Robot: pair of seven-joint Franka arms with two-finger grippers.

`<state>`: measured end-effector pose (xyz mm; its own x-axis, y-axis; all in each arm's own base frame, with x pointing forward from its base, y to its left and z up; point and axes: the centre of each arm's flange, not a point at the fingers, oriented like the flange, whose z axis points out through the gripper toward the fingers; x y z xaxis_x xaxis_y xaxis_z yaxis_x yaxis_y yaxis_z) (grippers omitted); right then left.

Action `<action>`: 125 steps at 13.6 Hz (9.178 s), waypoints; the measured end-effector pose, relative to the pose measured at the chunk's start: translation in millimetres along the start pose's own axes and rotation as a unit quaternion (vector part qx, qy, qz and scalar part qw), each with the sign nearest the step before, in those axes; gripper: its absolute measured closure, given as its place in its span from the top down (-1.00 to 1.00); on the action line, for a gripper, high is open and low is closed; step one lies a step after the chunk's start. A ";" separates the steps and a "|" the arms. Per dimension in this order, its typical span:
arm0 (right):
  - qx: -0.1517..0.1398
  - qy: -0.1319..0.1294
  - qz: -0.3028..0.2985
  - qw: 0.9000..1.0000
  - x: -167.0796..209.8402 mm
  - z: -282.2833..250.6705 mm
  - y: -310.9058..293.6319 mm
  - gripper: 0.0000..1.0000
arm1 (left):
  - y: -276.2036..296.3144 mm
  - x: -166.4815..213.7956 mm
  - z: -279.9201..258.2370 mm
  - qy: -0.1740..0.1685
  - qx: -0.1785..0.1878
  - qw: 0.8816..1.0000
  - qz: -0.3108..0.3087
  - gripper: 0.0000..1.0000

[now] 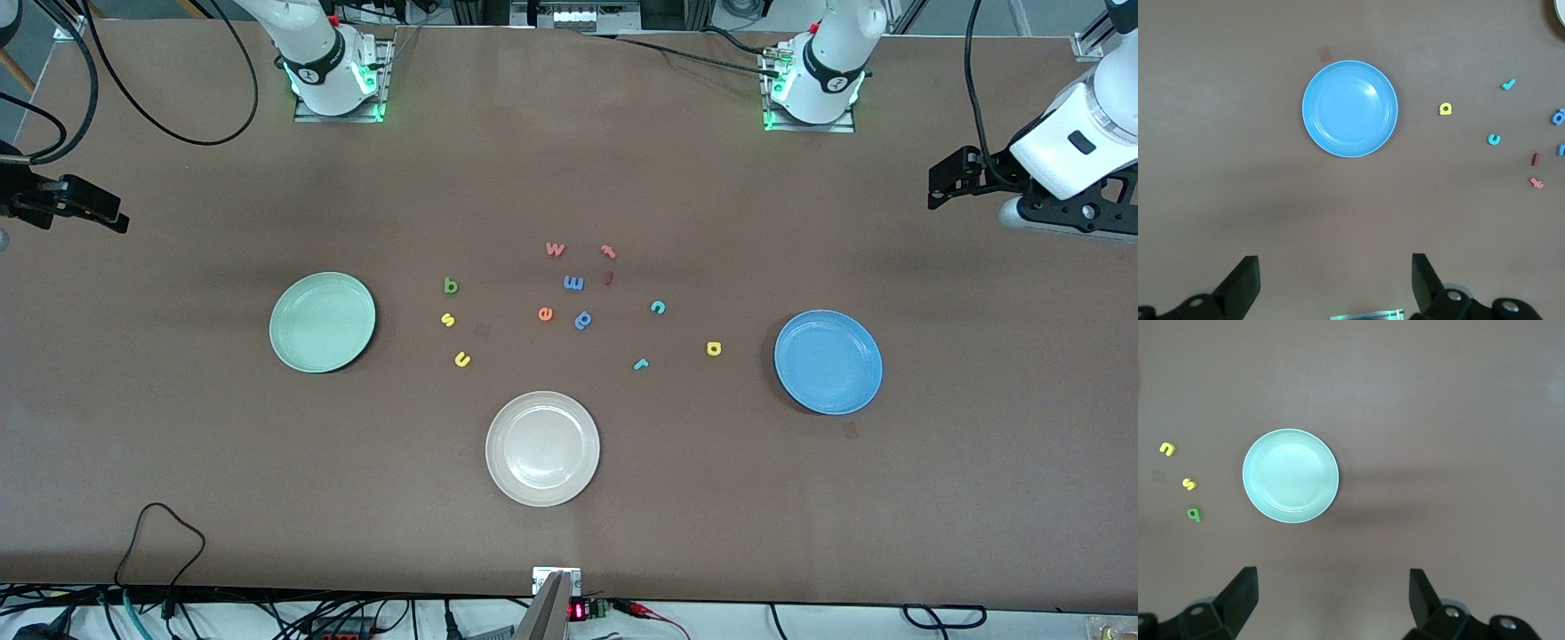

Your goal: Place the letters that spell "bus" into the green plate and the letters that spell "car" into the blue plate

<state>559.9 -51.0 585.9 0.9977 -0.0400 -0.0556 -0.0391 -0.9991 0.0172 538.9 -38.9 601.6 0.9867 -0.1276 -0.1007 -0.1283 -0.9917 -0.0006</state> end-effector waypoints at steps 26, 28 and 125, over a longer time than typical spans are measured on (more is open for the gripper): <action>-0.002 -0.037 -0.086 0.996 73.7 296.5 -294.4 1.00 | 148.8 134.2 185.9 0.001 -0.026 0.992 0.121 1.00; -0.001 -0.020 -0.104 0.994 68.6 327.8 -326.9 1.00 | 161.3 143.2 223.7 -0.013 -0.027 0.993 0.117 1.00; -0.006 0.001 0.009 1.000 3.4 403.7 -346.8 -0.08 | 109.9 94.3 342.3 -0.094 0.079 0.990 0.069 -0.44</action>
<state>554.1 289.4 176.8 0.9970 -0.0578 -0.0524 -0.0563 -0.9980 0.0296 583.7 -155.3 251.5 0.9245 -0.2424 -0.2940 -0.2897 -0.9484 -0.1288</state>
